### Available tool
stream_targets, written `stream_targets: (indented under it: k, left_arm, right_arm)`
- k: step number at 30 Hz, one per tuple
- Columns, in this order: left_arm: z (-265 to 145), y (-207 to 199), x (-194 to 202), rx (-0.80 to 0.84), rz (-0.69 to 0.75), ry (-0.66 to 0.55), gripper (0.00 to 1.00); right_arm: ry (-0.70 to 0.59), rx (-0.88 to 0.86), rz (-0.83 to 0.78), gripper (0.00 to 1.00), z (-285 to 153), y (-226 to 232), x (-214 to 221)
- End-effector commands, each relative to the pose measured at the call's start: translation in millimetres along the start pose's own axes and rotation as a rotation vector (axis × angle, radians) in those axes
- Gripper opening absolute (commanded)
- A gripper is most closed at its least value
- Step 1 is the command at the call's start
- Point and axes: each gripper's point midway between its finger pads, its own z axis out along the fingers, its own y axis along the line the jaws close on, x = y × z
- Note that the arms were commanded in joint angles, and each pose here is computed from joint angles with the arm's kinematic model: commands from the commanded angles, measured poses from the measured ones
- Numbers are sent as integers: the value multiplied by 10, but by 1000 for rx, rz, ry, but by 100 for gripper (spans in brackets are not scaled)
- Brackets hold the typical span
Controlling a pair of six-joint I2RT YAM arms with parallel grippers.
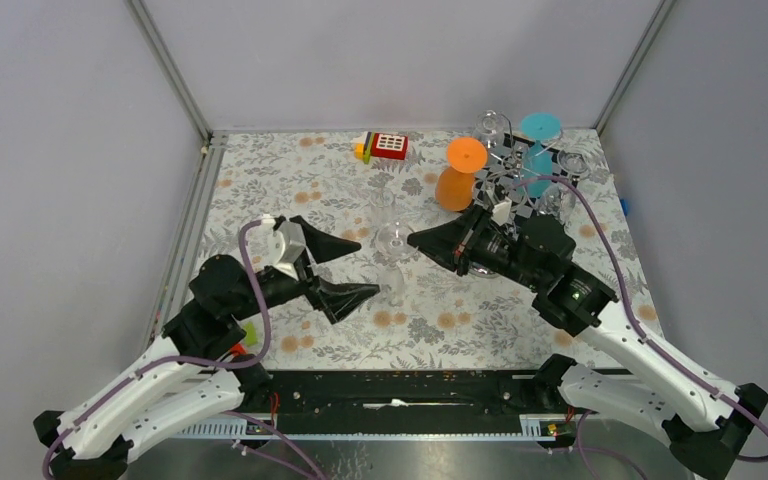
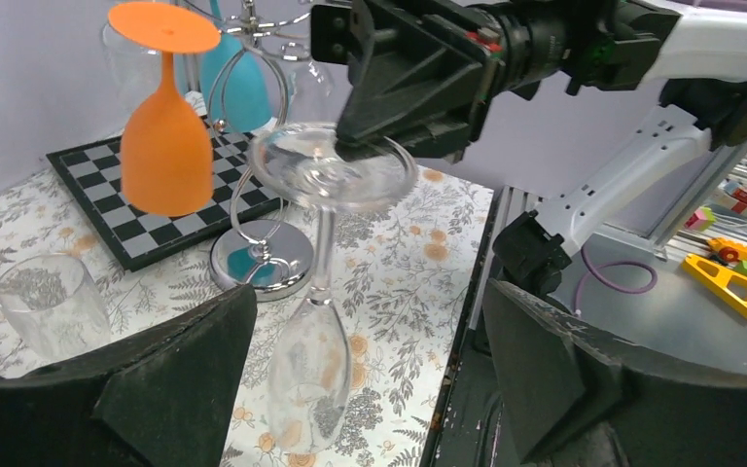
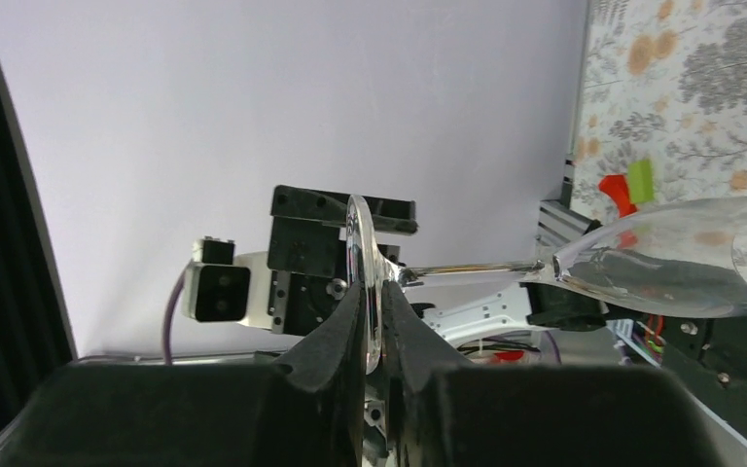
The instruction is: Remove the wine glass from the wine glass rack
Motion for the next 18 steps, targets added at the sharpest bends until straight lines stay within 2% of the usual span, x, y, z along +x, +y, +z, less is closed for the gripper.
stream_targets:
  k: [1, 4, 10, 18]
  left_arm:
    - [13, -81, -113, 42, 10, -47, 91]
    - [90, -54, -179, 21, -45, -23, 77]
    - [171, -20, -195, 13, -77, -46, 66]
    - [202, -155, -252, 99, -50, -48, 49]
  right_arm:
    - [18, -216, 5, 0, -46, 730, 61]
    - [38, -220, 15, 0, -20, 766, 121]
    - [65, -236, 24, 0, -47, 808, 214]
    - [124, -233, 29, 0, -33, 854, 328]
